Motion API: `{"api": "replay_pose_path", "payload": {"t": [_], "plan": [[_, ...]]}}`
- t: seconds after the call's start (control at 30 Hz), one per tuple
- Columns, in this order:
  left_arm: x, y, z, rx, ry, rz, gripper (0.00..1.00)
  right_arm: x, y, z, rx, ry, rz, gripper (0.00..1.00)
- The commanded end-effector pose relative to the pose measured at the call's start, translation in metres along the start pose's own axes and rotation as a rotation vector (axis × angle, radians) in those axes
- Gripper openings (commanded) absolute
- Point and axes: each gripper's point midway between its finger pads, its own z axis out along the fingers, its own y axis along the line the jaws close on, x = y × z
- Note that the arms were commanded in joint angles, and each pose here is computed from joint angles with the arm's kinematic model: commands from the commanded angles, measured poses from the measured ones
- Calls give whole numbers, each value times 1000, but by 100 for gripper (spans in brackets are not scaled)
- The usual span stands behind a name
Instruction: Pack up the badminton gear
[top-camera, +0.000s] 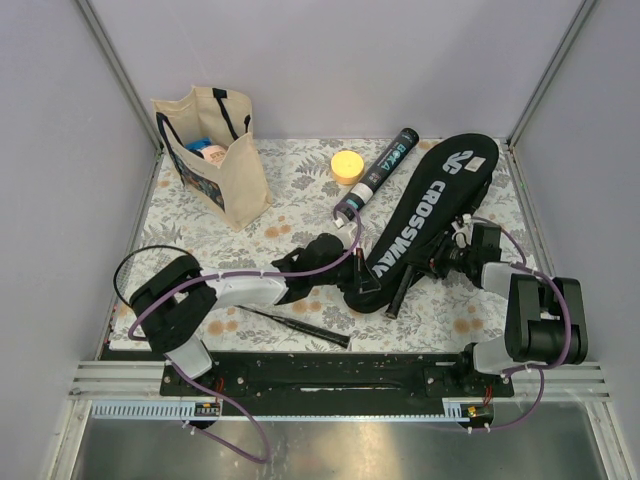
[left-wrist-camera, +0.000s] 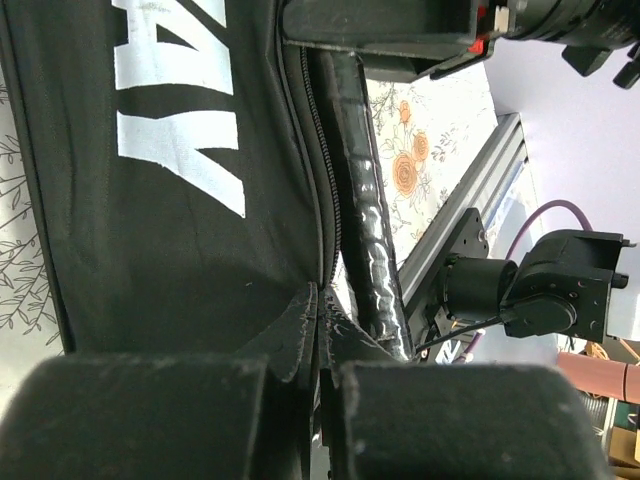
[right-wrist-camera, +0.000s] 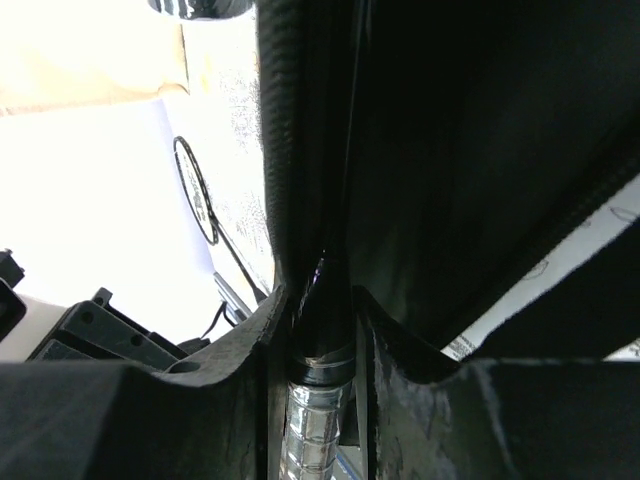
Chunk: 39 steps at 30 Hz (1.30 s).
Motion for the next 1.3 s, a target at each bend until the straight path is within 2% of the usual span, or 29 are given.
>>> {"api": "replay_pose_path", "payload": {"t": [0.0, 0.13, 0.23, 0.3, 0.33, 0.4, 0.47, 0.5, 0.67, 0.7, 0.73, 0.77, 0.83, 0.87, 1.03, 1.1, 1.27], "plan": [[-15, -19, 1, 64, -46, -13, 0, 11, -1, -8, -22, -9, -61, 36], [-18, -19, 1, 46, -43, -7, 0, 27, -11, -14, 10, -7, -37, 53], [-21, -22, 1, 45, -47, -2, 0, 34, -19, -19, 58, -20, -36, 54], [-22, -23, 1, 46, -48, 0, 0, 37, -23, -23, 87, -31, -35, 52], [-24, -23, 0, 44, -54, 0, 0, 38, -24, -24, 90, -35, -37, 48], [-25, -25, -1, 48, -55, 1, 0, 40, -25, -25, 89, -45, -35, 30], [-26, -25, 0, 48, -57, 0, 0, 40, -25, -25, 89, -48, -43, 17], [-26, -25, 0, 47, -58, -3, 0, 42, -26, -24, 89, -43, -41, 16], [-25, -23, -1, 34, -52, 31, 0, 50, -39, -23, 107, -35, -28, 26], [-26, -19, -2, 17, -50, 66, 0, 50, -39, -23, 106, -34, -31, 26], [-24, -16, -1, -5, -45, 123, 0, 49, -37, -22, 100, -29, -34, 22], [-22, -10, -2, -41, -31, 168, 3, 48, -35, -22, 95, -24, -37, 18], [-15, -4, -2, -83, 17, 251, 21, 45, -32, -23, 94, -27, -45, 12], [-16, -3, -1, -102, 30, 288, 27, 43, -30, -23, 93, -33, -51, 11], [-20, -10, 11, -117, 50, 421, 48, 32, -25, -23, 94, -69, -62, 9], [-13, -7, 19, -149, 90, 469, 53, 28, -24, -21, 94, -69, -59, 9], [0, 9, 46, -225, 156, 563, 54, 26, -22, -18, 70, -59, -55, 9]]}}
